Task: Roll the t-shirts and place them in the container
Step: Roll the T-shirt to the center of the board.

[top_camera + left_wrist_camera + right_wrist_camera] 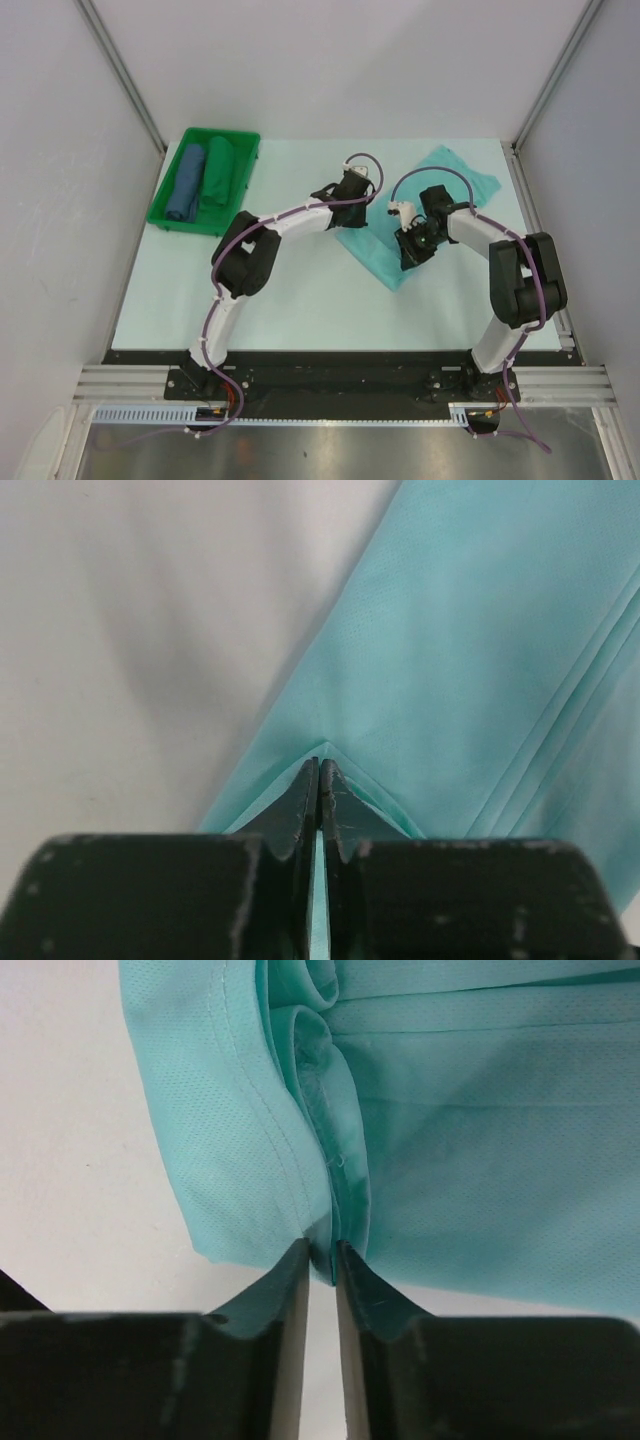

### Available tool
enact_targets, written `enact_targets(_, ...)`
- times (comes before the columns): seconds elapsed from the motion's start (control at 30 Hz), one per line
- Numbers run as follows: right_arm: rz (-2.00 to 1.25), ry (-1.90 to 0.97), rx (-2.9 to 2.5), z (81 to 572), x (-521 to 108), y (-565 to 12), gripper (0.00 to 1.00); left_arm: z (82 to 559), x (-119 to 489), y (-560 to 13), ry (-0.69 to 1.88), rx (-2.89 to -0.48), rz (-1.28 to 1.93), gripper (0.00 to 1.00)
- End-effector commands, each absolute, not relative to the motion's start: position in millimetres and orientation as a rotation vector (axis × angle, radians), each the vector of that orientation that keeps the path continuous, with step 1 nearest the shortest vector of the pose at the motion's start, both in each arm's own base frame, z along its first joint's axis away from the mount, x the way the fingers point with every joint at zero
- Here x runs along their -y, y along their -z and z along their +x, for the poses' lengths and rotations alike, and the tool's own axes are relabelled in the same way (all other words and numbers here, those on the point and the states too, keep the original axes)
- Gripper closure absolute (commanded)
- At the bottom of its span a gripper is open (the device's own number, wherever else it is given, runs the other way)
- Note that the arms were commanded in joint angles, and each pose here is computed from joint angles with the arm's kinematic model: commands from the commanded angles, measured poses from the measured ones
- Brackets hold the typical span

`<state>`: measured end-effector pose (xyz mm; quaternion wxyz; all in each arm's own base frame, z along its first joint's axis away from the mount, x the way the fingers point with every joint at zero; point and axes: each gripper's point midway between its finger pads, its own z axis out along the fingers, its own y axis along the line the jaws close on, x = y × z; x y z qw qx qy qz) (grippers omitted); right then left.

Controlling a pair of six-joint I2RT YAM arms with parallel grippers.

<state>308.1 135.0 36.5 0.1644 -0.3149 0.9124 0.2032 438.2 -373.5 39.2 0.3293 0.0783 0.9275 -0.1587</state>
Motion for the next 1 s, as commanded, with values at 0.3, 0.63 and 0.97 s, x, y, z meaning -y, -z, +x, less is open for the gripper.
enact_targets(0.3,-0.832,-0.489,-2.544,326.7,-122.5,-55.7,0.91,457.2,369.3,-85.7,0.364,-2.319,0.119,1.0)
enact_targets(0.63,-0.799,-0.396,-2.554,335.2,-111.4,-52.8,0.95,472.9,369.9,-92.7,0.32,-2.283,0.081,1.0)
enact_targets(0.97,-0.753,-0.379,-2.662,325.8,-101.9,-16.0,0.96,477.2,380.8,-71.3,0.344,-2.306,0.095,1.0)
